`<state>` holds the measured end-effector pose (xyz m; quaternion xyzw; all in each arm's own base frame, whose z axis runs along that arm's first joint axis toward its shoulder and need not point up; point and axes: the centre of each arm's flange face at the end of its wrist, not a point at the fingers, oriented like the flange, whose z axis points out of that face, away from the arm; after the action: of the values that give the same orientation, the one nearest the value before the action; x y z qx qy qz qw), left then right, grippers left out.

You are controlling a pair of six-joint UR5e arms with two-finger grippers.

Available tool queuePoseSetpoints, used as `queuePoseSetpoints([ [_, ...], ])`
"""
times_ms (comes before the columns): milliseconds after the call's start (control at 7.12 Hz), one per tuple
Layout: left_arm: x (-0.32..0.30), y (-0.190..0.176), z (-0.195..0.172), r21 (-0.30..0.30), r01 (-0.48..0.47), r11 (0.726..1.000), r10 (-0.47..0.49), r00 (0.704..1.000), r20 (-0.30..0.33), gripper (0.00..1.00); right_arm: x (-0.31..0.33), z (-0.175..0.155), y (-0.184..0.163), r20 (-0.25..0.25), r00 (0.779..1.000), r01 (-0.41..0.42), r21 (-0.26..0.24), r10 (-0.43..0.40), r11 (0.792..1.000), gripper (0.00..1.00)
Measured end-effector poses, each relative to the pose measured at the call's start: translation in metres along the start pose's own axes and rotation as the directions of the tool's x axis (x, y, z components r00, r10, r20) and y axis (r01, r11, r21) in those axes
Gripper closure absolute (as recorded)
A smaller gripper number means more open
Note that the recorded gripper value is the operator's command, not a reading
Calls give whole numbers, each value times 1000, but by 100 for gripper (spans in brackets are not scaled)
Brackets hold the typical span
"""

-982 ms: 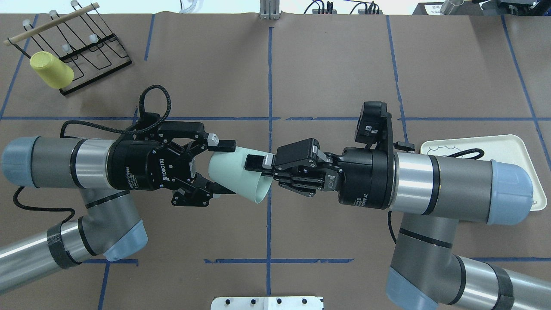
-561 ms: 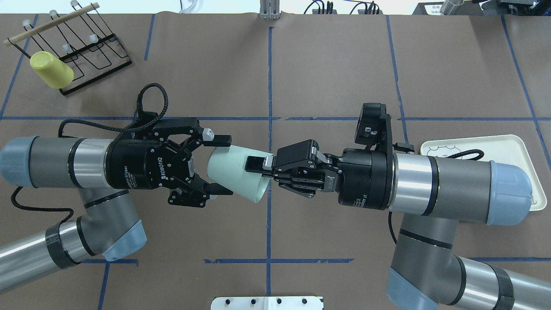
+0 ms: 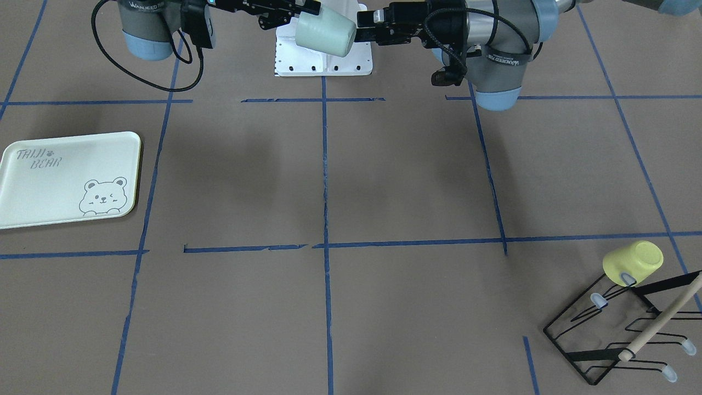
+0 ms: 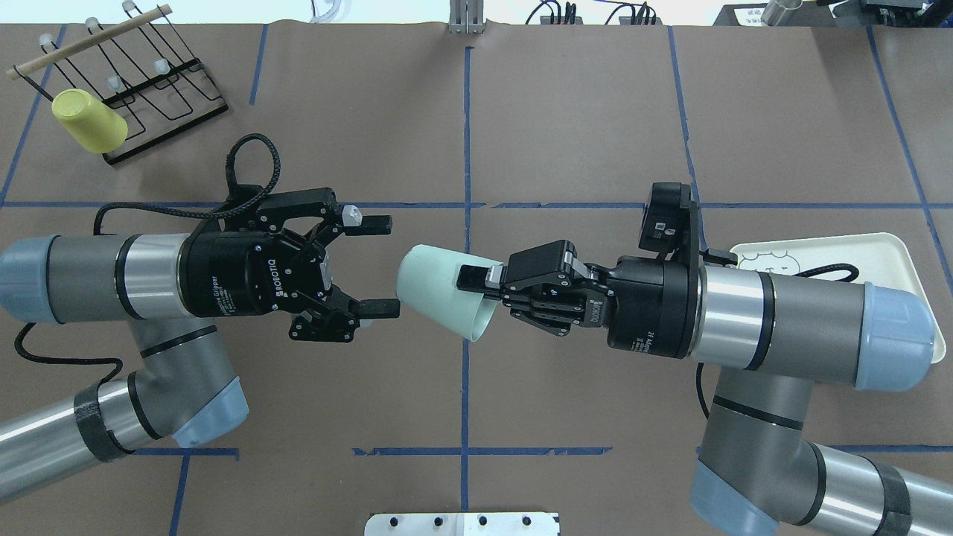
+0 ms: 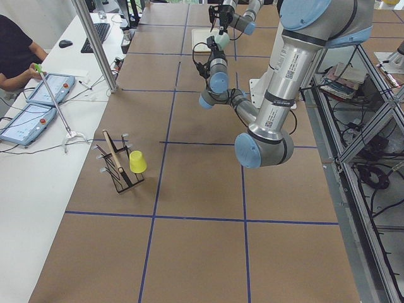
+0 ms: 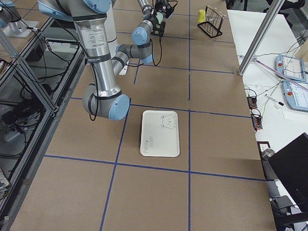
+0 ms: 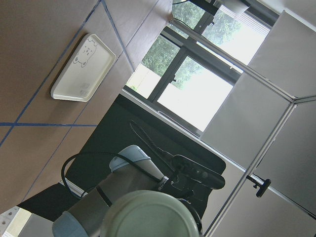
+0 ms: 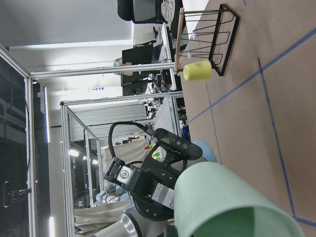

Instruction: Left arm grabs green cup and hands to right arm on tray

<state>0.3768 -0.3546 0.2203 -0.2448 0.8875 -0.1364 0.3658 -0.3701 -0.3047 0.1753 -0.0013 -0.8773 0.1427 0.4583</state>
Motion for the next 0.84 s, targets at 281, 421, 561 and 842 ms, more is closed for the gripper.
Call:
queuePoseSetpoints([
  [281,-6,-7,-7,25,-16,1000,15,1000,14,0,15,-18,-20,-7,1000,0,137,1,991,100],
  [421,-9,-10,-9,34,-18,999,17,1000,20,0,25,-33,-34,-27,1000,11,210,-6,978,100],
  [561,-9,-15,-10,49,-20,999,19,1000,25,0,39,-58,-52,-74,997,36,273,-16,961,100],
  [842,-4,-34,-14,120,-51,992,44,997,56,0,73,-109,-91,-225,974,120,362,-38,925,100],
])
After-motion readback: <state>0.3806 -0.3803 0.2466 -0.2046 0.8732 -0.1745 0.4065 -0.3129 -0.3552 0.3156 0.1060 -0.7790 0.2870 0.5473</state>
